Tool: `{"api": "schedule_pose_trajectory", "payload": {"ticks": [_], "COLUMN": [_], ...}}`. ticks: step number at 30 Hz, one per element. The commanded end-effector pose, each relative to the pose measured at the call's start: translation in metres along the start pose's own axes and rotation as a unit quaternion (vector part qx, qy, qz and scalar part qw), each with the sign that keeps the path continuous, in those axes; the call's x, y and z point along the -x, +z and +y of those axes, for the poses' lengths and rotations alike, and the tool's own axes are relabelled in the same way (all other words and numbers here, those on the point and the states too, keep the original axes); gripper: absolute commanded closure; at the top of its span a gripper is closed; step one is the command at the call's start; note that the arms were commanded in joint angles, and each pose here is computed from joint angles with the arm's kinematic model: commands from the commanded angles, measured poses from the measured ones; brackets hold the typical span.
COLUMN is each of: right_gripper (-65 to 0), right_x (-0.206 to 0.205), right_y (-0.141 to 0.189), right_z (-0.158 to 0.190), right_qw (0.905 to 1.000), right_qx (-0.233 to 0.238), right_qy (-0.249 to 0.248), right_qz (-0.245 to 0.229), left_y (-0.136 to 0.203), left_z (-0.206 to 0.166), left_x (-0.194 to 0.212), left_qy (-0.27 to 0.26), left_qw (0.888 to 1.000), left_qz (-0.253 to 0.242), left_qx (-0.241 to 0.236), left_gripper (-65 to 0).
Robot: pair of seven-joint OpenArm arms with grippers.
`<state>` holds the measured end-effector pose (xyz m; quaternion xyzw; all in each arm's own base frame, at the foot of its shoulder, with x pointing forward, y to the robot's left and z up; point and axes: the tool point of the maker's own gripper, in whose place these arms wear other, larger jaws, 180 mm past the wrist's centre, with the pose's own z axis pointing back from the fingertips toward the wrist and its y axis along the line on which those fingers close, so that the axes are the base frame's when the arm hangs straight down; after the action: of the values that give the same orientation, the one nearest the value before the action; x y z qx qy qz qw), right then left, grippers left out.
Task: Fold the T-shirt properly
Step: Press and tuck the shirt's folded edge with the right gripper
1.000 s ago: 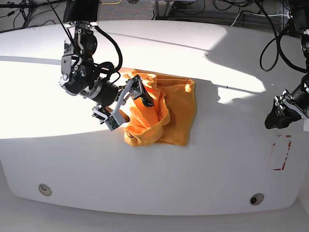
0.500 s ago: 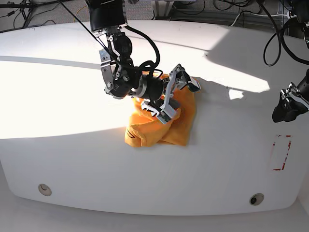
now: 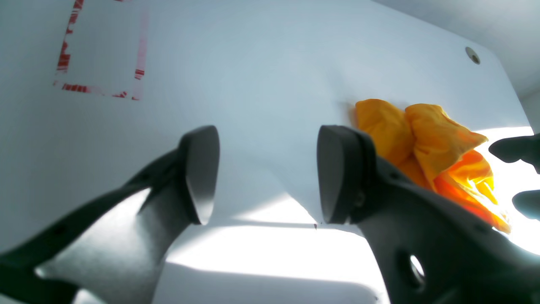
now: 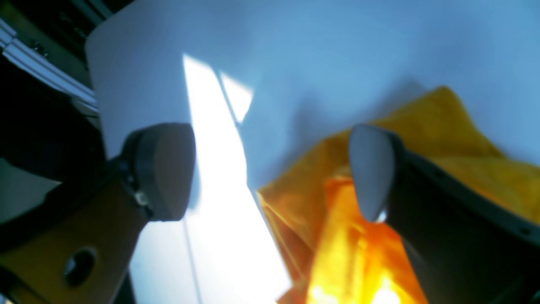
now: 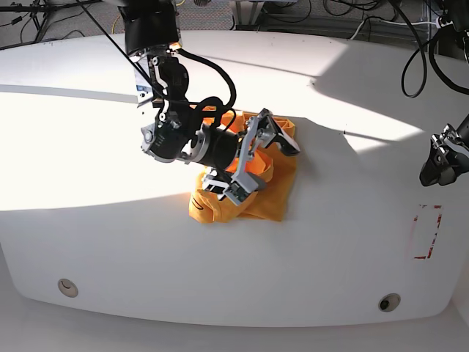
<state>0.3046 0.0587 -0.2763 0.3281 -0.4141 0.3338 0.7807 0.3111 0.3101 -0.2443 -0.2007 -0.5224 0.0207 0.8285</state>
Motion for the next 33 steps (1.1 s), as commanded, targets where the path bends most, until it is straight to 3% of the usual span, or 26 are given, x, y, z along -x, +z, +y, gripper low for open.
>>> {"api": "schedule_pose_trajectory", "payload": {"ticks": [1,9,14,18,27,33], "right_gripper": [-54.5,-54.5,-54.5,-54.5,-54.5,-54.5], "right_x": [-0.004,0.031,0.048,0.059,0.038,0.016], "right_y": [0.022,0.049,0.046,0.033,-0.011,-0.034], "right_z": [-0.033,-0.079,-0.080,-0.057,0.026,0.048], "right_qw": [0.9989,0.9944,0.9936,0.9951,0.9983,0.9971], "right_qx": [0.045,0.098,0.094,0.065,-0.030,-0.066], "right_qy": [0.006,-0.025,-0.044,-0.047,-0.037,-0.034], "right_qz": [-0.008,0.028,0.045,0.058,0.032,0.015], "left_y": [0.003,0.002,-0.002,-0.003,-0.003,-0.002], "left_z": [-0.003,-0.004,-0.008,-0.008,-0.010,-0.010], "left_x": [-0.020,-0.016,-0.011,-0.009,-0.011,-0.011], "left_qy": [-0.017,-0.012,-0.011,-0.011,-0.014,-0.014], "left_qw": [1.000,1.000,1.000,1.000,1.000,1.000], "left_qz": [-0.023,-0.021,-0.012,-0.010,-0.012,-0.012], "left_qx": [0.006,0.007,0.014,0.015,0.017,0.016], "left_gripper": [-34.6,-34.6,-34.6,-34.6,-34.6,-34.6]}}
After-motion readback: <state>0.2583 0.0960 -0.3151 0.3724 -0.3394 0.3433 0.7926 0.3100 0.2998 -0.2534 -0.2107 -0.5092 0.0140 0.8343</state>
